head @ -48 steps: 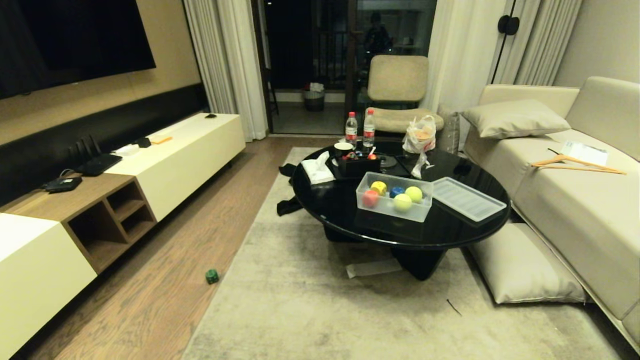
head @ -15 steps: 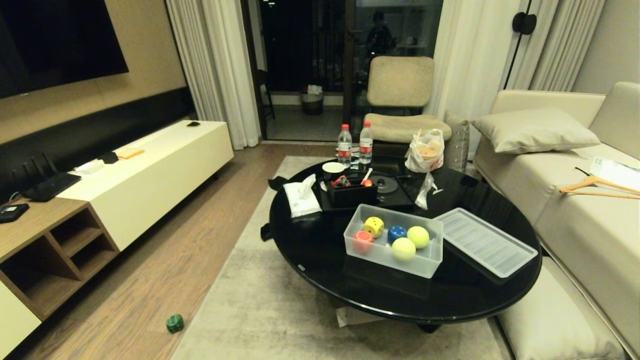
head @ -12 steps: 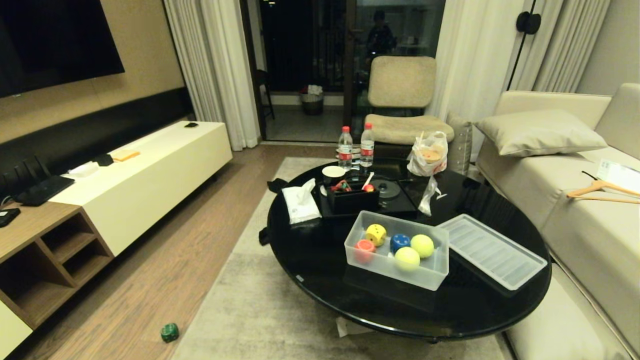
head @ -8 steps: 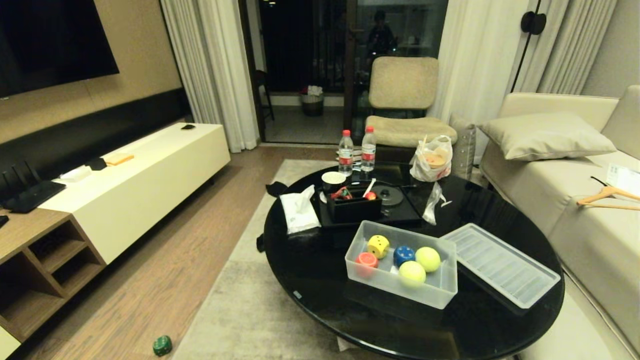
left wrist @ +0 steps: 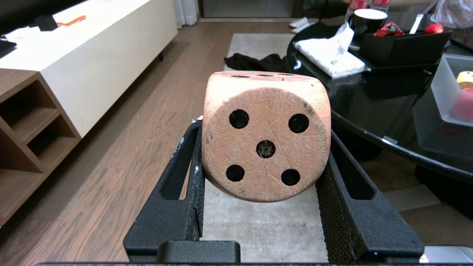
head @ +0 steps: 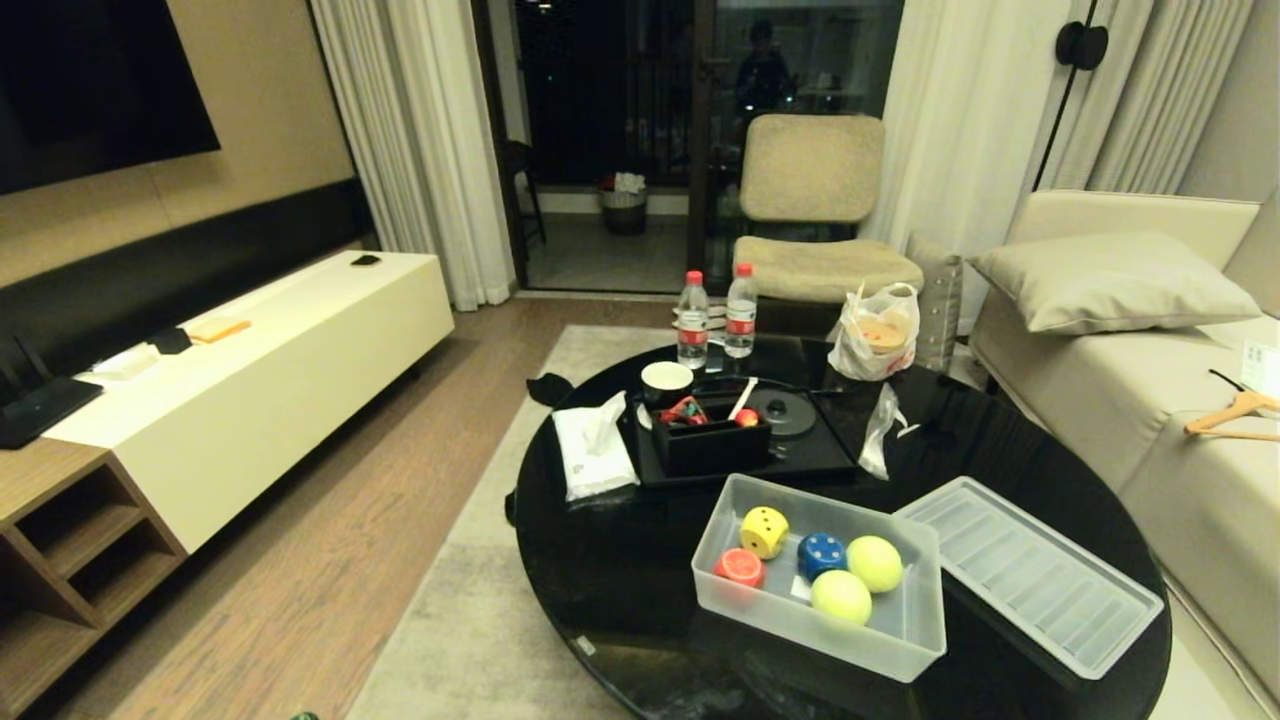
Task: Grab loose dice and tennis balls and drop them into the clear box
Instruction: Put the toys in the box
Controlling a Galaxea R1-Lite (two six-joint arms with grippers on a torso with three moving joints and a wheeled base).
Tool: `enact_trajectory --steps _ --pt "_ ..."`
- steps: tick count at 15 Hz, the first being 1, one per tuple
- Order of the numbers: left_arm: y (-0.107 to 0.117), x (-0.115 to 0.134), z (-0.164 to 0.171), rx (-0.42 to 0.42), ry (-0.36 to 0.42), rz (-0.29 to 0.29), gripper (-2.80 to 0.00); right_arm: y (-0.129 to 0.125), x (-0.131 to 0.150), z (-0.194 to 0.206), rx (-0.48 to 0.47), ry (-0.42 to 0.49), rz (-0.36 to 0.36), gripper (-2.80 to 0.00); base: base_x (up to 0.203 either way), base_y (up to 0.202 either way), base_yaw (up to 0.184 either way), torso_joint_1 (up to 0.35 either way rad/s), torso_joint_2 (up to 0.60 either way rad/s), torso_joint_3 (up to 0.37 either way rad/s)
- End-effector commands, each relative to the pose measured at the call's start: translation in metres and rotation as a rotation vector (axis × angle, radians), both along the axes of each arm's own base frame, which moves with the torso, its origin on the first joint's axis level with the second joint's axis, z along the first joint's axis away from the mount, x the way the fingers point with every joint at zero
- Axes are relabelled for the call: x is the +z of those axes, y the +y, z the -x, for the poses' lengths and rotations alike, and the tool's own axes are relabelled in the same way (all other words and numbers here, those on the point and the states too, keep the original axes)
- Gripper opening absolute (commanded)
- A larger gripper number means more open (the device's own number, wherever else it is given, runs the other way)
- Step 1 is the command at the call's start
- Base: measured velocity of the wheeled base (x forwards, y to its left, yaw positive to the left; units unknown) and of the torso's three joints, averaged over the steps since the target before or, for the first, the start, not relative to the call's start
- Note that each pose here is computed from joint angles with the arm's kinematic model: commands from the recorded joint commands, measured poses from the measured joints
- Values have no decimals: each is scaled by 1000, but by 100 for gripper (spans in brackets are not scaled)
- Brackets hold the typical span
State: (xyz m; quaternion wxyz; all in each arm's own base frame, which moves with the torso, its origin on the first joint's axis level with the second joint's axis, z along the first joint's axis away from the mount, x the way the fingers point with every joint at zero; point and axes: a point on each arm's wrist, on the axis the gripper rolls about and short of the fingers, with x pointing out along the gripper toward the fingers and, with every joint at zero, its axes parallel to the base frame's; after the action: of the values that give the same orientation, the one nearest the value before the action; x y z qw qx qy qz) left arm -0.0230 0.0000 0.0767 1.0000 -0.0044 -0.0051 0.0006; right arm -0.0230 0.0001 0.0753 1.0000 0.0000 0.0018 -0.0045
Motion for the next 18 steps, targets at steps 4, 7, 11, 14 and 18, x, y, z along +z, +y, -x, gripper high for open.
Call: enact_trajectory --steps 4,7,11,14,18 --pt "0 0 0 1 0 -4 -280 0 0 0 0 1 0 -280 0 0 0 0 0 0" --pt "0 20 5 -19 -36 -37 -280 0 0 0 0 1 -1 -280 0 0 0 0 0 0" --pt "-2 92 -26 -97 94 -50 -280 0 0 0 1 1 0 -280 0 0 0 0 0 0" --pt "-4 150 -99 -140 176 -40 -280 0 0 0 0 1 -1 -280 0 0 0 0 0 0" --pt "-25 206 -222 -245 180 -45 -280 0 0 0 1 1 -1 -280 0 0 0 0 0 0"
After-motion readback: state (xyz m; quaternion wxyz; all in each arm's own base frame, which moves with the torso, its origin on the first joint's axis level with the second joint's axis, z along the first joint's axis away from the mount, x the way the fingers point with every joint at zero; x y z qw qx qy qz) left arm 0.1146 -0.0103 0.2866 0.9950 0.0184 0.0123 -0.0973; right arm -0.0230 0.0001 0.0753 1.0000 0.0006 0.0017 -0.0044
